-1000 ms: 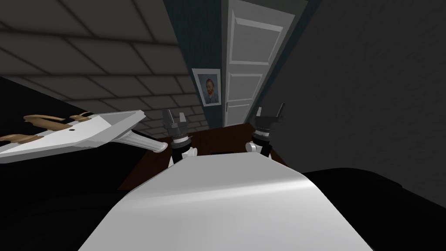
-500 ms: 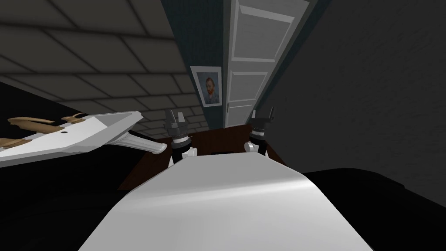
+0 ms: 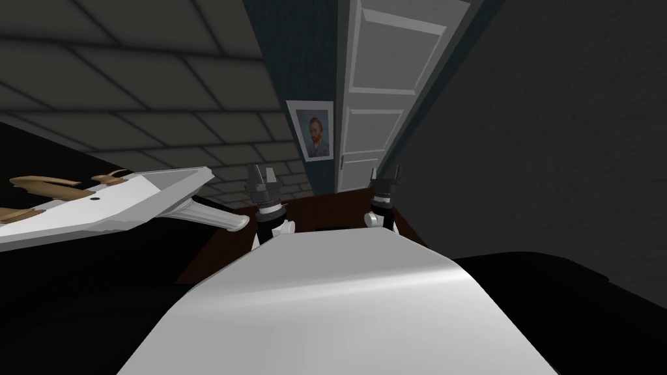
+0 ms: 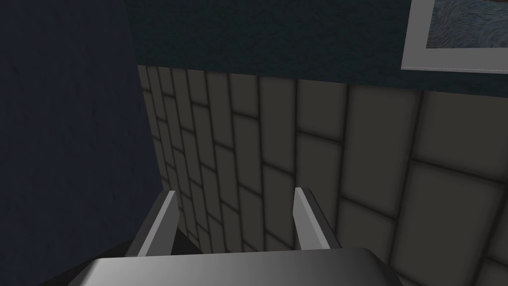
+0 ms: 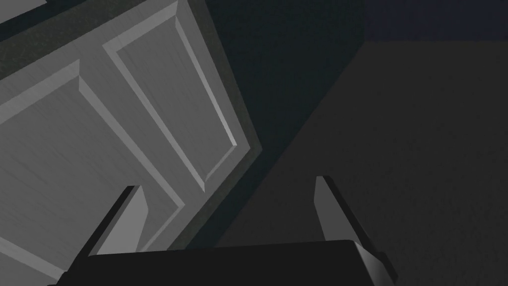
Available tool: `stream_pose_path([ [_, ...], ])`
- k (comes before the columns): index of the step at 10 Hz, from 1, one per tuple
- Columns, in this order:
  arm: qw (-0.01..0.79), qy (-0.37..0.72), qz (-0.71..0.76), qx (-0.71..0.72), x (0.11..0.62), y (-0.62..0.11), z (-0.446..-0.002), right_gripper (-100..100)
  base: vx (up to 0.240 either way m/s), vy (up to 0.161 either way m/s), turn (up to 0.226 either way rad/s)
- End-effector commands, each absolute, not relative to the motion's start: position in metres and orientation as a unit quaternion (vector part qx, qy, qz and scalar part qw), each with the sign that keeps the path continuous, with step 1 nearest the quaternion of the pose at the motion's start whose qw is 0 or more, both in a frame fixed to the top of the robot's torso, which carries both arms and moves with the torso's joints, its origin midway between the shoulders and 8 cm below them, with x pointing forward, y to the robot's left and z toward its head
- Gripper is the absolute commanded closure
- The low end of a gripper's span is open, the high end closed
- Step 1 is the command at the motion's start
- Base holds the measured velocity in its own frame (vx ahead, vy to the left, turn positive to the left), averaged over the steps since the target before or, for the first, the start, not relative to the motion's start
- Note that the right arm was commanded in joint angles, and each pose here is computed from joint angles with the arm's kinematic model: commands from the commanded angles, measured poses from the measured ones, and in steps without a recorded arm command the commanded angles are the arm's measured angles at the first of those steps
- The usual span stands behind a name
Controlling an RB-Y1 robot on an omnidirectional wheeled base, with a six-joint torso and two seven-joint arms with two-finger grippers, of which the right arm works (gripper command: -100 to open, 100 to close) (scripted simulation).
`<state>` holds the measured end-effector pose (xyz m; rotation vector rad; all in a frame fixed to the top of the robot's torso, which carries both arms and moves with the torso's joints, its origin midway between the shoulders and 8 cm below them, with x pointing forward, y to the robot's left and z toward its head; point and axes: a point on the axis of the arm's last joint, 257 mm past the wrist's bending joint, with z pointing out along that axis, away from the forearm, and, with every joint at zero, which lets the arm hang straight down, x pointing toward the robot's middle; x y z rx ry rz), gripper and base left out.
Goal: Pull the door open
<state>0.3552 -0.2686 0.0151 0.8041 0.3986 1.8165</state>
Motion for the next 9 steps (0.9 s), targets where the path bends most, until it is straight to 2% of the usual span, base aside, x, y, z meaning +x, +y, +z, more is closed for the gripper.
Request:
stream_pose_path([
  [1, 0.512, 0.169, 0.768, 0.347, 0.361, -0.266, 0.004, -100, 0.088, 0.0, 0.03],
  [9, 0.416, 0.173, 0.795, 0.407, 0.394, -0.263, -0.061, -100, 0.1, -0.003, 0.035],
])
